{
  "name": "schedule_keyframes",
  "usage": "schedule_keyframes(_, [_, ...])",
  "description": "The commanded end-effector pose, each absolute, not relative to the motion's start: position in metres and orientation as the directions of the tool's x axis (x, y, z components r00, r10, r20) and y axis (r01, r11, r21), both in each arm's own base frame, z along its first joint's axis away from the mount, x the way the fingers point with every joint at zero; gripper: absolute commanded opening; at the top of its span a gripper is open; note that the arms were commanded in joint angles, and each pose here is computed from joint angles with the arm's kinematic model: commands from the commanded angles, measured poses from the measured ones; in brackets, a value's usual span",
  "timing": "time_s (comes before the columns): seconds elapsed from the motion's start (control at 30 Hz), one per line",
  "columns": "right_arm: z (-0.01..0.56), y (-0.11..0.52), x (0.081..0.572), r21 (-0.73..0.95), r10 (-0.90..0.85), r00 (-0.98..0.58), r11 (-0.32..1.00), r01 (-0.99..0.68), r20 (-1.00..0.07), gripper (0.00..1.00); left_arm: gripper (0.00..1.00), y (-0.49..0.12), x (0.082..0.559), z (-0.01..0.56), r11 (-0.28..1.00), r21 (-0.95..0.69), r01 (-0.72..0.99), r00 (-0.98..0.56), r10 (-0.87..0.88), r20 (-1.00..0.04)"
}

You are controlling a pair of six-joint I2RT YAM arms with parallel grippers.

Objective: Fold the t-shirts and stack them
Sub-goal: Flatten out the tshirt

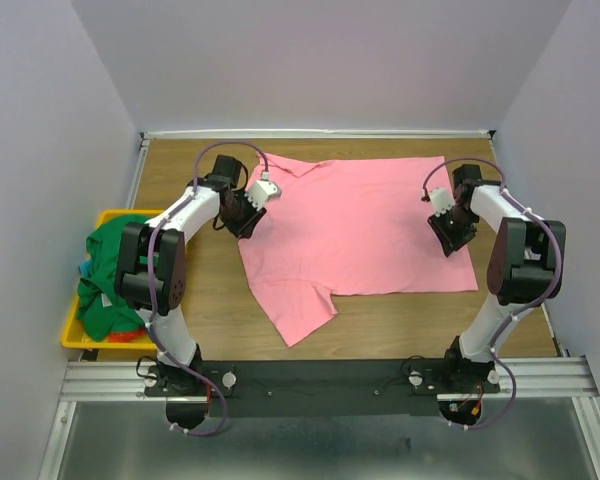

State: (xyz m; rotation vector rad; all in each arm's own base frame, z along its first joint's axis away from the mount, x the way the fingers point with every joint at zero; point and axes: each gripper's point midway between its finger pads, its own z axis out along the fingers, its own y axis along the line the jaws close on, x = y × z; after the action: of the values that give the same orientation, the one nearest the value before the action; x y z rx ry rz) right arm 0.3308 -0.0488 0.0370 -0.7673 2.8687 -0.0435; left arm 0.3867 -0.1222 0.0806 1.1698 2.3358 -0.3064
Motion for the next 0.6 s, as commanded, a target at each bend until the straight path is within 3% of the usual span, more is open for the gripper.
schedule_keyframes(0.0, [0.022, -0.056, 0.309, -0.064, -0.523, -0.85, 0.852, -0.52, -0.056, 0.41, 0.39, -0.118, 0.357, 0.049, 0.562, -0.012, 0.827, -0.504, 0.731, -0.459])
schedule_keyframes(0.57, [0.002, -0.052, 0.25, -0.022, -0.557, -0.829, 0.829, -0.559, 0.049, 0.4, 0.34, -0.077, 0.293, 0.005, 0.542, 0.028, 0.84, -0.518, 0.816, -0.256])
